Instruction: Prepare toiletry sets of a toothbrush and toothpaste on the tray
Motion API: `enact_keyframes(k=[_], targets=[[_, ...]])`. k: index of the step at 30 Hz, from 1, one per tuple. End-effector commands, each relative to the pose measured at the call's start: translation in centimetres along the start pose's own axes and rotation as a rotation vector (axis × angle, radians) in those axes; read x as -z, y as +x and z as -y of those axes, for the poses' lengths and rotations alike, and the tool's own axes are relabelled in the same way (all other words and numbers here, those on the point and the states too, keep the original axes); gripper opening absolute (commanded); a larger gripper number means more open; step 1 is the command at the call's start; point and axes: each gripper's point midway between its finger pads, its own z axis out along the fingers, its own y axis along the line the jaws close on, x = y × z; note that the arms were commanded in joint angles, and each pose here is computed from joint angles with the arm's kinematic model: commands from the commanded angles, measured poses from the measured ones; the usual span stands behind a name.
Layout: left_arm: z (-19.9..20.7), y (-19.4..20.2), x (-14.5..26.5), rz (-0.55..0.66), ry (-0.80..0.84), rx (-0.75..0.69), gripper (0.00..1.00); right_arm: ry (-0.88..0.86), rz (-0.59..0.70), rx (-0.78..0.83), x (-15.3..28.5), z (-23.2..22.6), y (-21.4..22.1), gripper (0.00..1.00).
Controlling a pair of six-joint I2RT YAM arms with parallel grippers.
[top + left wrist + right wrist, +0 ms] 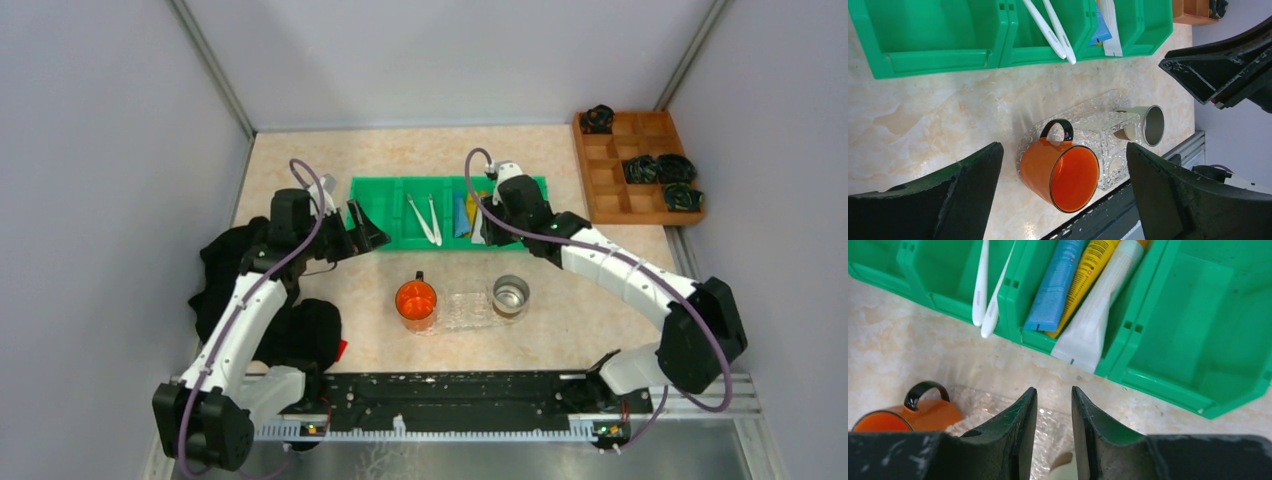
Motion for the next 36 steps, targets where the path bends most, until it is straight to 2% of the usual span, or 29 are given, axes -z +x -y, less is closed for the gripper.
enact_keyframes(k=[1, 10, 22, 26, 31, 34, 36], targets=[[0.4, -0.2, -0.5, 0.002, 0.031, -0.011, 0.99, -0.076, 0.150, -0.129, -1.5, -2.6, -4.8, 0.32], [0.5, 0.3, -0.5, -0.010, 0.050, -0.023, 0.99, -0.052, 0.144, -0.329, -7.3, -3.2, -3.7, 0.35], [0.5, 0.6, -1.1, -0.033, 0.068, -0.024, 0.99, 0.036, 0.112, -0.384, -10.4, -2.5, -3.8, 0.35], [0.5, 0.5, -1.2, -0.036, 0.069, -0.020, 0.99, 0.057, 0.087, -0.385, -10.9, -2.2, -3.2, 0.32], [0.6, 0.4, -1.2, -0.030, 0.071, -0.018, 0.99, 0.051, 0.084, -0.390, -10.9, -2.0, -2.4, 0.18], [0.6, 0.4, -1.1, -0.030, 0.067, -0.018, 0.99, 0.055, 0.079, -0.385, -10.4, -1.8, -2.2, 0.21], [0.6, 0.5, -1.0, -0.028, 0.067, -0.020, 0.99, 0.068, 0.099, -0.383, -9.5, -1.4, -2.3, 0.30]])
